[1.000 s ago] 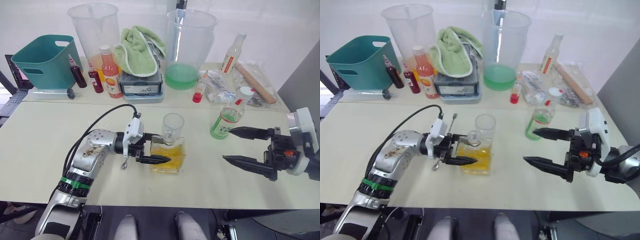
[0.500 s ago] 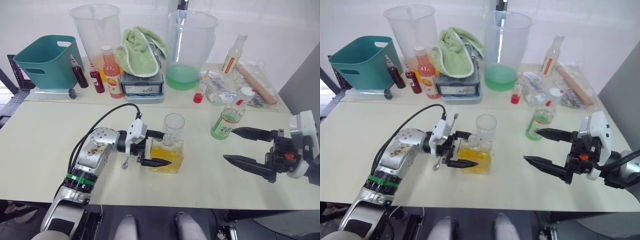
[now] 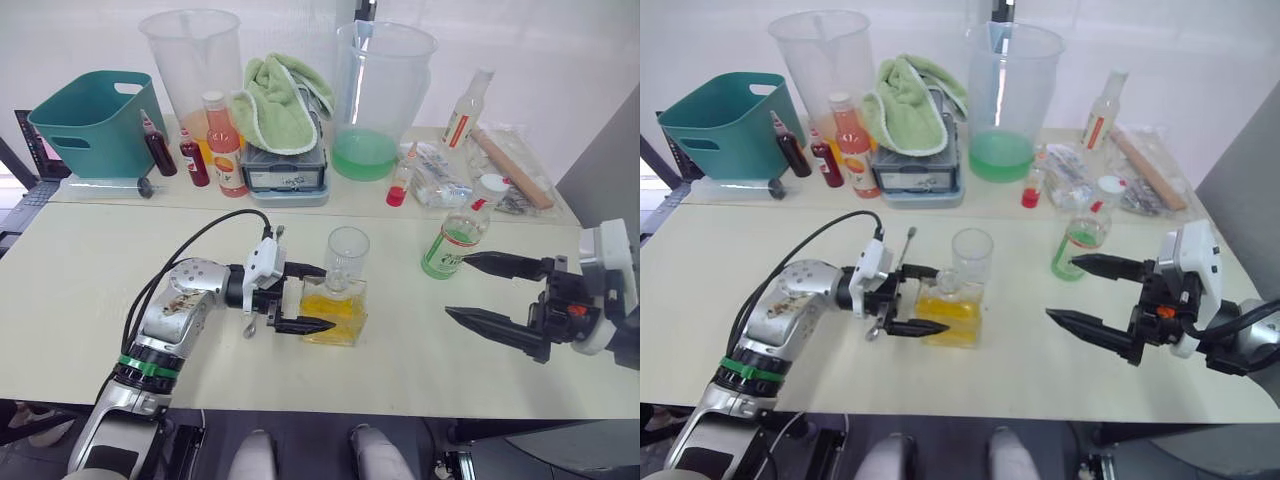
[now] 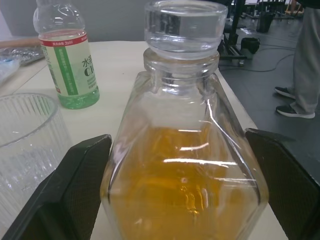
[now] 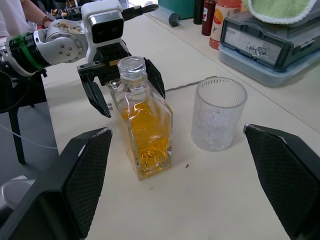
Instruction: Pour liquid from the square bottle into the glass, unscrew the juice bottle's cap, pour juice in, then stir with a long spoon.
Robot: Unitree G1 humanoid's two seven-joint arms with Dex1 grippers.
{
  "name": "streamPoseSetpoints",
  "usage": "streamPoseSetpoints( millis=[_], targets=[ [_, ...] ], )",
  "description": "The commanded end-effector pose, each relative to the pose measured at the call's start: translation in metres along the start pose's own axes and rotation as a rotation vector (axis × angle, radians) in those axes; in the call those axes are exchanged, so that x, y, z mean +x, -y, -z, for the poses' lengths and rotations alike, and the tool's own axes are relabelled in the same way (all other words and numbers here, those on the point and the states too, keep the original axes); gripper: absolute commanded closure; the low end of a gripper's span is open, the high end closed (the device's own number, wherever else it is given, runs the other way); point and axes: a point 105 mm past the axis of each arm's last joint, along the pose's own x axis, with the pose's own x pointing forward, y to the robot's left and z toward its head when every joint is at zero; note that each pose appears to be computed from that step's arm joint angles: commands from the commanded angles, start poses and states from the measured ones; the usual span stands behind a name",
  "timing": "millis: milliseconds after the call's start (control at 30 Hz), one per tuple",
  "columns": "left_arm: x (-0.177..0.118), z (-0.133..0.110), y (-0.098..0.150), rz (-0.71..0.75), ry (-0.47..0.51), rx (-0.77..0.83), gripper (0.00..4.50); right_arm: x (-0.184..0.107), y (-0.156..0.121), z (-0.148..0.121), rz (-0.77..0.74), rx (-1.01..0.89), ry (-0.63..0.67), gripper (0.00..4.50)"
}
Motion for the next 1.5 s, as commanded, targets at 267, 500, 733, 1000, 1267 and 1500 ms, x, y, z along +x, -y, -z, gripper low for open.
streamPoseSetpoints(
  millis=[267,500,733,1000,1267,1500],
  targets=[
    [0.005,-0.014,-0.002,0.01,0.002,0.071,0.01,0.002,0.0,-0.01,-0.004,-0.058,0.034,0.0],
    [0.015,-0.021,-0.003,0.019,0.023,0.055,0.57,0.002,-0.002,-0.014,0.0,-0.074,0.029,0.0],
    [0.019,-0.021,-0.001,0.05,0.009,0.061,1.71,0.012,-0.004,-0.018,0.008,-0.093,0.038,0.0],
    [0.02,-0.02,-0.004,0.051,0.0,0.073,1.71,0.055,-0.013,-0.024,-0.079,-0.134,0.031,0.0],
    [0.017,-0.017,-0.008,0.026,-0.005,0.074,1.71,0.097,-0.008,-0.019,-0.097,-0.194,0.033,0.0],
    [0.019,-0.015,-0.007,0.022,-0.012,0.077,1.71,0.124,-0.014,-0.016,-0.157,-0.215,0.051,0.0]
  ],
)
